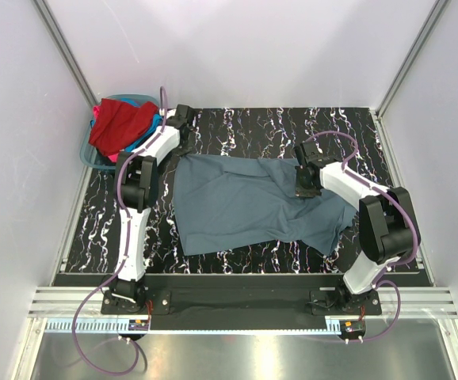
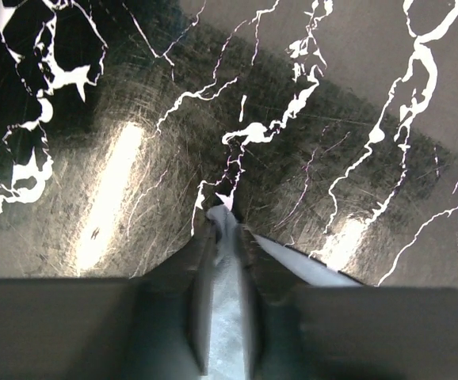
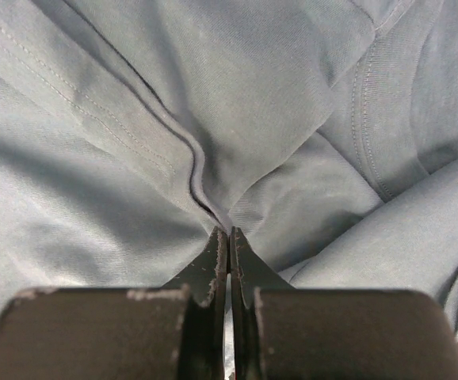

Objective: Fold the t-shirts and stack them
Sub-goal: Flatten the tshirt out

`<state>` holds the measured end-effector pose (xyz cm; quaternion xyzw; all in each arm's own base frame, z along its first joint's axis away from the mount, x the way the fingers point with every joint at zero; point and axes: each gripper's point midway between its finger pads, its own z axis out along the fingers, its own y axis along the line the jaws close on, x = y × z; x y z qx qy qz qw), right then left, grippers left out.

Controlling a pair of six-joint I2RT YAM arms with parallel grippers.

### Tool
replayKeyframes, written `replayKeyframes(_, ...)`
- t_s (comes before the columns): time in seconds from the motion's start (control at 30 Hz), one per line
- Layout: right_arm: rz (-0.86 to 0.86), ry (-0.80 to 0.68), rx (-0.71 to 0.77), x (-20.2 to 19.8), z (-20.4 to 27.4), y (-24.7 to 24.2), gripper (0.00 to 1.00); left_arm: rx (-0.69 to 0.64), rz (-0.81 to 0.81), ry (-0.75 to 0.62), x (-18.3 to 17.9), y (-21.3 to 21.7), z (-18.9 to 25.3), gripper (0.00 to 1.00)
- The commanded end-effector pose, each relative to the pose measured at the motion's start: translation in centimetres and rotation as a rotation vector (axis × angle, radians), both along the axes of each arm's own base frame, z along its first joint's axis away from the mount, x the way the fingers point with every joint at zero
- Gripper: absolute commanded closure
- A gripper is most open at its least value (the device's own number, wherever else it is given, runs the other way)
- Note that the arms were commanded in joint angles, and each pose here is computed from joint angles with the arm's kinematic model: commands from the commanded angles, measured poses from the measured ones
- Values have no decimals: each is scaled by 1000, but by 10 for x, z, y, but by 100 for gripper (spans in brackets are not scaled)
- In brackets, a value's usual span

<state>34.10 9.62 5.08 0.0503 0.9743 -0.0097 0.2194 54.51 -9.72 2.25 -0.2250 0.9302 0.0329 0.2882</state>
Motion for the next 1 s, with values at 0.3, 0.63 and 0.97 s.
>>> replayKeyframes(0.3, 40, -190, 51, 47, 77, 16, 100, 27, -81, -100, 8, 4, 44, 100)
replayKeyframes(0.63, -30, -549, -83, 128, 228, -22, 100, -8, -240, -448, 10, -9, 203, 100)
replayKeyframes(0.97, -77, -810, -231, 181, 341, -70, 100, -1, -437, -691, -17, -23, 331, 100)
